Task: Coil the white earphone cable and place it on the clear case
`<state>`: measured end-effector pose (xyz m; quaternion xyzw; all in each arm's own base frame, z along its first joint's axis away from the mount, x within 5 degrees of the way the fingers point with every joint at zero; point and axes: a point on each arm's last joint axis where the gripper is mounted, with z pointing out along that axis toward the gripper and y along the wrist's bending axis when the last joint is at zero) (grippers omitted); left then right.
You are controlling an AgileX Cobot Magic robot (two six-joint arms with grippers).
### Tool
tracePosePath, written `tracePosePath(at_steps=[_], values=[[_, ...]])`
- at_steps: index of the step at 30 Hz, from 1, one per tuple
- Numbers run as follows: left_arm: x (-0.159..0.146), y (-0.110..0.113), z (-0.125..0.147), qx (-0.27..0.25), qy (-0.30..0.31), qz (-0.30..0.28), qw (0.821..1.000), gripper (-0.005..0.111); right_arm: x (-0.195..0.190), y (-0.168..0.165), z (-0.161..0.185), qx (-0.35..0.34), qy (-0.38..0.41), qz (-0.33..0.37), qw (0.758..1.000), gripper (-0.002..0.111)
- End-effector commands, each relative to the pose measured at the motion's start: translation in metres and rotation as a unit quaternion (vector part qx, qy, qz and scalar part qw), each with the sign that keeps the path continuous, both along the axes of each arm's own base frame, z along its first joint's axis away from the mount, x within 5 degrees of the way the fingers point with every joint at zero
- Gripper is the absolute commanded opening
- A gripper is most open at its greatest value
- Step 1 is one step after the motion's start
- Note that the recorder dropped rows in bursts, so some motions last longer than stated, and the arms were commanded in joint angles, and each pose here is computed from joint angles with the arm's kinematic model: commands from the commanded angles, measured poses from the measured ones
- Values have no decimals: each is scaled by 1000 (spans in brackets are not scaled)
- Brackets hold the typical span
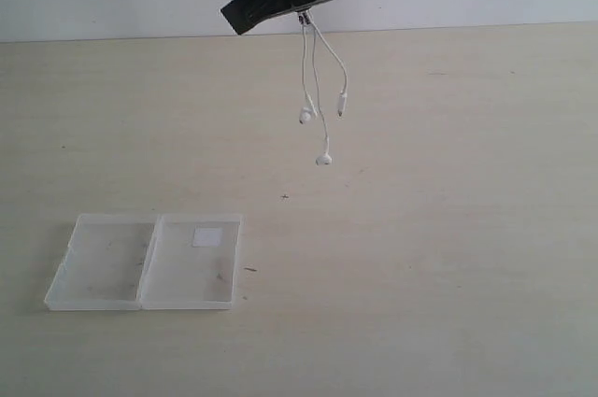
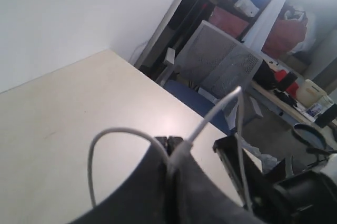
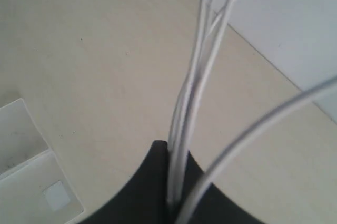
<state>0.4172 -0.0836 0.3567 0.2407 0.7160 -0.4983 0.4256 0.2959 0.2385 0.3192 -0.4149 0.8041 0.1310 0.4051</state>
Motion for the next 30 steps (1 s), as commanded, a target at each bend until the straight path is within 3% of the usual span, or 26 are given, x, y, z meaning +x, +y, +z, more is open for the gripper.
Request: tracePosePath(at_steps=[1,17,26,30], values=[[0,0,-8,17,31,-10,999,0,-10,-6,18,-7,-21,17,1000,0],[0,1,-52,58,100,-25,993,0,-10,-5,55,6,-52,30,998,0],[-7,1,-78,50,125,-32,990,0,19,14,33,64,-73,-10,995,0],[-8,0,-79,48,122,-33,991,0,23,17,24,55,-62,-10,997,0]])
